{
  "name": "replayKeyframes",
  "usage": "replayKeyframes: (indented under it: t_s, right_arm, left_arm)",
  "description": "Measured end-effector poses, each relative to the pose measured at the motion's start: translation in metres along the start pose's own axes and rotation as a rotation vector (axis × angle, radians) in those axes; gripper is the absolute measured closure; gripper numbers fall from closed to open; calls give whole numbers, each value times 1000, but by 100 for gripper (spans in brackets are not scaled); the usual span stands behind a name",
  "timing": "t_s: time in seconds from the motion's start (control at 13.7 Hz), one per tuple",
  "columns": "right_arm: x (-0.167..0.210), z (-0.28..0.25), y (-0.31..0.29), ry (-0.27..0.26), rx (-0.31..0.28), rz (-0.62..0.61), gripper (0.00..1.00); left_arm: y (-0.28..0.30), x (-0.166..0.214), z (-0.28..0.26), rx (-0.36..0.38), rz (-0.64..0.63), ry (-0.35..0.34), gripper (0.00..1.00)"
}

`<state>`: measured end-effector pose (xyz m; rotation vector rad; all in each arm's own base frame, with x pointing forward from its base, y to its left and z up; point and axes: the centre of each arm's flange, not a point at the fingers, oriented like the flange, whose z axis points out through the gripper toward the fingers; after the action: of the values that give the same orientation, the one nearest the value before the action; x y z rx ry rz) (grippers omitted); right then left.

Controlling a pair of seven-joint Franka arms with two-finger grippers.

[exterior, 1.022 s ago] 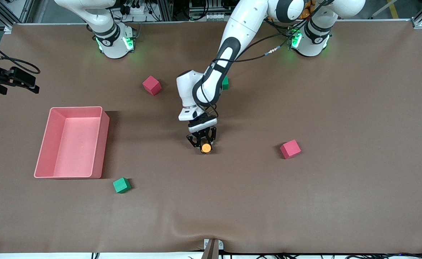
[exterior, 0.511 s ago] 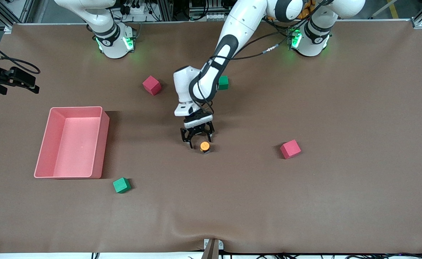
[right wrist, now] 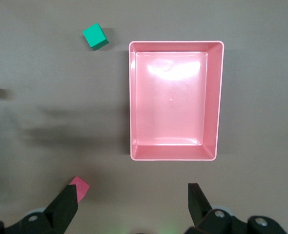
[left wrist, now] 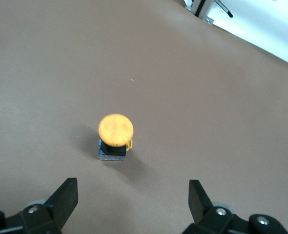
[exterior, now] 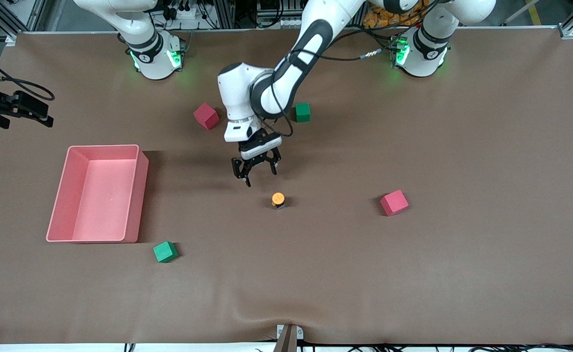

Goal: Place and upright button with both arms

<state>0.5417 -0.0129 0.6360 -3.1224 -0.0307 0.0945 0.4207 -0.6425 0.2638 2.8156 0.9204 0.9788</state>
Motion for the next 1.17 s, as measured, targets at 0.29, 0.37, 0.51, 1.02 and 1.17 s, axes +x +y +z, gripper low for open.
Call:
replayKeyframes:
  t_s: [0.29,0.37,0.51,1.02,1.17]
  right_arm:
    - [0,0,0,0,0,0,0]
    - [0,0,0,0,0,0,0]
    - [0,0,0,0,0,0,0]
    - [0,1,0,0,0,0,0]
    - [0,1,0,0,0,0,0]
  left_arm:
    - [10,91,-66,60,-19,-113,0]
    - [9,131,-81,69,-21,-147,0]
    - [-1,219,-100,81,-24,-209,0]
    - [-85,430,-100,121,-11,-367,0]
    - [-111,469,-103,114,31,-418,0]
